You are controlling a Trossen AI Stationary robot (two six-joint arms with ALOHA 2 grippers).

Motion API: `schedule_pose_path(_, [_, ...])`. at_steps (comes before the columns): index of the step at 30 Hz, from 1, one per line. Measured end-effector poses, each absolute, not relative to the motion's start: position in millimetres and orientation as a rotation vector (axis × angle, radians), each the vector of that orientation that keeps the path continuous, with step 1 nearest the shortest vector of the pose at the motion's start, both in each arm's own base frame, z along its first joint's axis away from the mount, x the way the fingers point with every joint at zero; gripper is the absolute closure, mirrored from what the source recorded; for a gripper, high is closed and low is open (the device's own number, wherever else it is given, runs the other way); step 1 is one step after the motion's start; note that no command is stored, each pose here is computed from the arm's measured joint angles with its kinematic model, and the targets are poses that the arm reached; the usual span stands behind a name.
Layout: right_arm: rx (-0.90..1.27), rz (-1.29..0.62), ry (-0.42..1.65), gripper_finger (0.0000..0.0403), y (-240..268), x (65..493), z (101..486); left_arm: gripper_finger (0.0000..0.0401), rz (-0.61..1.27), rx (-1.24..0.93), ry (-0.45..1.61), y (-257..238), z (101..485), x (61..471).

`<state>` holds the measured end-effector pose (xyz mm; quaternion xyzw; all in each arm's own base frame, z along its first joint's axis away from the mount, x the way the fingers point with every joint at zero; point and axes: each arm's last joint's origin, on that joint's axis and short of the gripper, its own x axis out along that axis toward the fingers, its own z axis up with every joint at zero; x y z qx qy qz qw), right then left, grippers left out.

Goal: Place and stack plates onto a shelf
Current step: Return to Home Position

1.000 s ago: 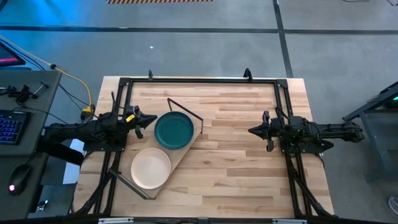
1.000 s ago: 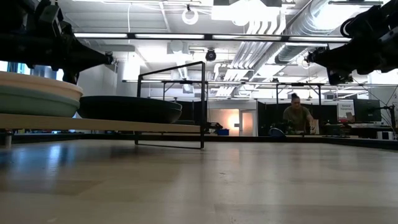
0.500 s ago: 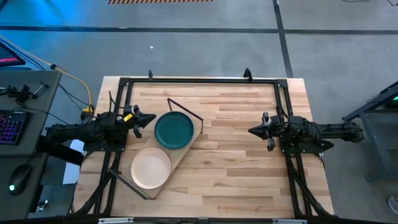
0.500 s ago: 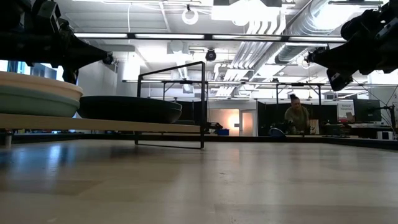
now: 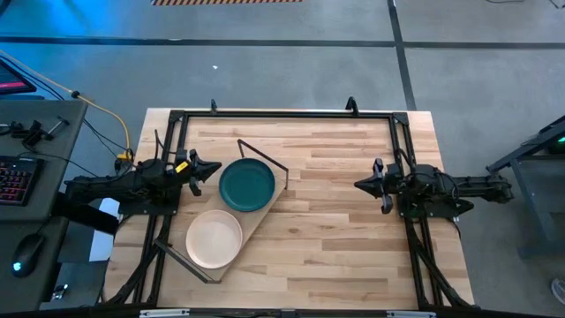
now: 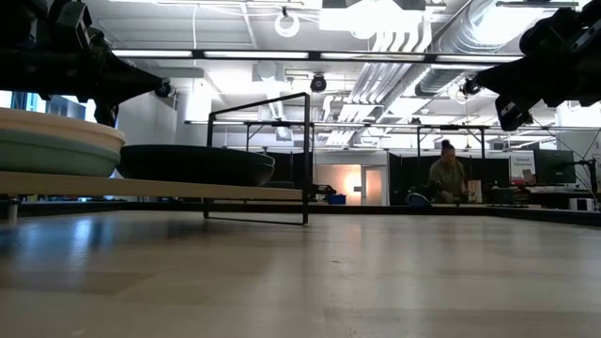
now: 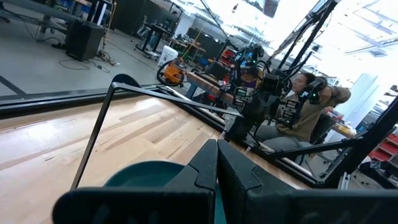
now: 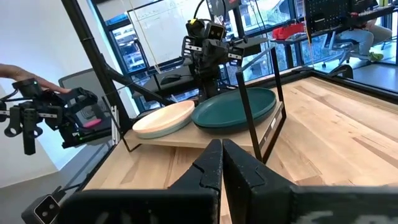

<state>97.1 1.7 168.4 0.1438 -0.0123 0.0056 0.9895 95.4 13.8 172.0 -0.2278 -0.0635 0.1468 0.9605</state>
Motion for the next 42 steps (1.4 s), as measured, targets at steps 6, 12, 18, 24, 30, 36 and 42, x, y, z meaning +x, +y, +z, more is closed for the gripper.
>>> schedule_pose_path(6, [0.289,0.01,-0.02,0.0403,2,97,168,0.0401,0.299,-0.461,-0.129,14,172,95])
schedule_pose_path(12, [0.289,0.01,-0.018,0.0403,2,98,168,0.0401,0.299,-0.461,-0.128,14,172,95])
schedule_pose_path(18, [0.288,0.01,-0.018,0.0403,2,98,168,0.0401,0.299,-0.461,-0.129,14,172,95])
schedule_pose_path(24, [0.288,0.01,-0.018,0.0403,2,98,168,0.0401,0.297,-0.32,-0.104,14,172,95])
schedule_pose_path(30, [0.288,0.01,-0.018,0.0403,2,98,168,0.0401,0.137,-0.052,-0.04,5,170,97])
schedule_pose_path(36, [0.289,0.01,-0.018,0.0403,2,98,168,0.0401,0.098,-0.1,-0.034,4,169,97])
schedule_pose_path(42, [0.288,0.01,-0.018,0.0403,2,98,168,0.0401,0.097,-0.156,-0.037,4,169,97])
